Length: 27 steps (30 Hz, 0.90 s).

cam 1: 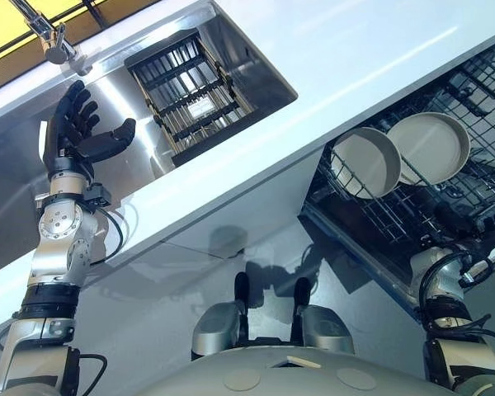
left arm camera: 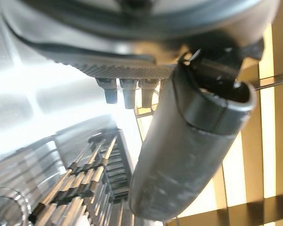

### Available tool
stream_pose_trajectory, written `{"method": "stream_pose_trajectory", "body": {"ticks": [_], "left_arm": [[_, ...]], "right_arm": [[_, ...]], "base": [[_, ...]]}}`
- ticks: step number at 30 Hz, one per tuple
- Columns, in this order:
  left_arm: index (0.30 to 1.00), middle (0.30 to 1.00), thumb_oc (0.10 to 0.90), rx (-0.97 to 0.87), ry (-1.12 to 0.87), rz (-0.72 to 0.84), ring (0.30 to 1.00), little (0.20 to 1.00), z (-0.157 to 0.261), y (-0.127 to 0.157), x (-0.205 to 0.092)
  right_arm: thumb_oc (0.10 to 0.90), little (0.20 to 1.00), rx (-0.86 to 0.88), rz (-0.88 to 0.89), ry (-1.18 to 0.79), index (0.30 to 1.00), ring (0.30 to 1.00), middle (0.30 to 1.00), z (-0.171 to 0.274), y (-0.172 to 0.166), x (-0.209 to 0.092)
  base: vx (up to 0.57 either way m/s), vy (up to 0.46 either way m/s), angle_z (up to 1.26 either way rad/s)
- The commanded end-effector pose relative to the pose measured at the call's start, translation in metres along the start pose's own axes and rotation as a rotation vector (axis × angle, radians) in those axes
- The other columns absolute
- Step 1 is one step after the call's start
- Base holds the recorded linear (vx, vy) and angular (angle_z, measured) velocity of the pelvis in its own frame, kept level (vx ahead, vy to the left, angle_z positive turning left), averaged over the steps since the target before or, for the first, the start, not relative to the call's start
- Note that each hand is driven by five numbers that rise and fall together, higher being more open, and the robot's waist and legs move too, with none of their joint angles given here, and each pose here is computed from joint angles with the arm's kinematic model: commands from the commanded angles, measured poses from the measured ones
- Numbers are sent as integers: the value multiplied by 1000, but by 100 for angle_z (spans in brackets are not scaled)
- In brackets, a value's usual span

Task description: Pick up plates and place into dishwasher.

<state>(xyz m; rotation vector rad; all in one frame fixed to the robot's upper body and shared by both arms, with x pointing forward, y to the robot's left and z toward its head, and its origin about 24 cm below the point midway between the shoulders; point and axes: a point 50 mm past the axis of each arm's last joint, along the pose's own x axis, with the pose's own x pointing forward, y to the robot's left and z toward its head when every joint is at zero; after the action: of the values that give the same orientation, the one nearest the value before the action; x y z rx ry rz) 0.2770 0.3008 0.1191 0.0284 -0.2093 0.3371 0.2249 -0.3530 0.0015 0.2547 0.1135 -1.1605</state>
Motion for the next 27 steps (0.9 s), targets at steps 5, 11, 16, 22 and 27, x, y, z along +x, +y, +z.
{"method": "stream_pose_trajectory", "body": {"ticks": [5, 11, 16, 22, 27], "left_arm": [[900, 900, 800, -53, -338, 14, 900, 900, 67, -1, 14], [900, 900, 800, -44, -326, 13, 900, 900, 65, 3, 17], [900, 900, 800, -30, -314, -2, 900, 900, 64, 8, 21], [900, 900, 800, -40, -301, -7, 900, 900, 59, 0, 24], [900, 900, 800, -45, -266, -10, 900, 900, 47, -9, 26]], "right_arm": [[800, 900, 33, 207, -215, 900, 900, 900, 32, 38, -17], [800, 900, 134, 743, -26, 900, 900, 900, 13, 74, -44], [800, 900, 268, 1053, 78, 900, 900, 900, 16, 96, -63], [800, 900, 421, 1372, -13, 900, 900, 900, 64, 159, -113], [800, 900, 534, 1477, -281, 900, 900, 900, 126, 198, -169]], "base": [[-42, 45, -5], [14, 21, -10], [43, -21, -5], [28, 13, -4], [66, 34, 0]]}}
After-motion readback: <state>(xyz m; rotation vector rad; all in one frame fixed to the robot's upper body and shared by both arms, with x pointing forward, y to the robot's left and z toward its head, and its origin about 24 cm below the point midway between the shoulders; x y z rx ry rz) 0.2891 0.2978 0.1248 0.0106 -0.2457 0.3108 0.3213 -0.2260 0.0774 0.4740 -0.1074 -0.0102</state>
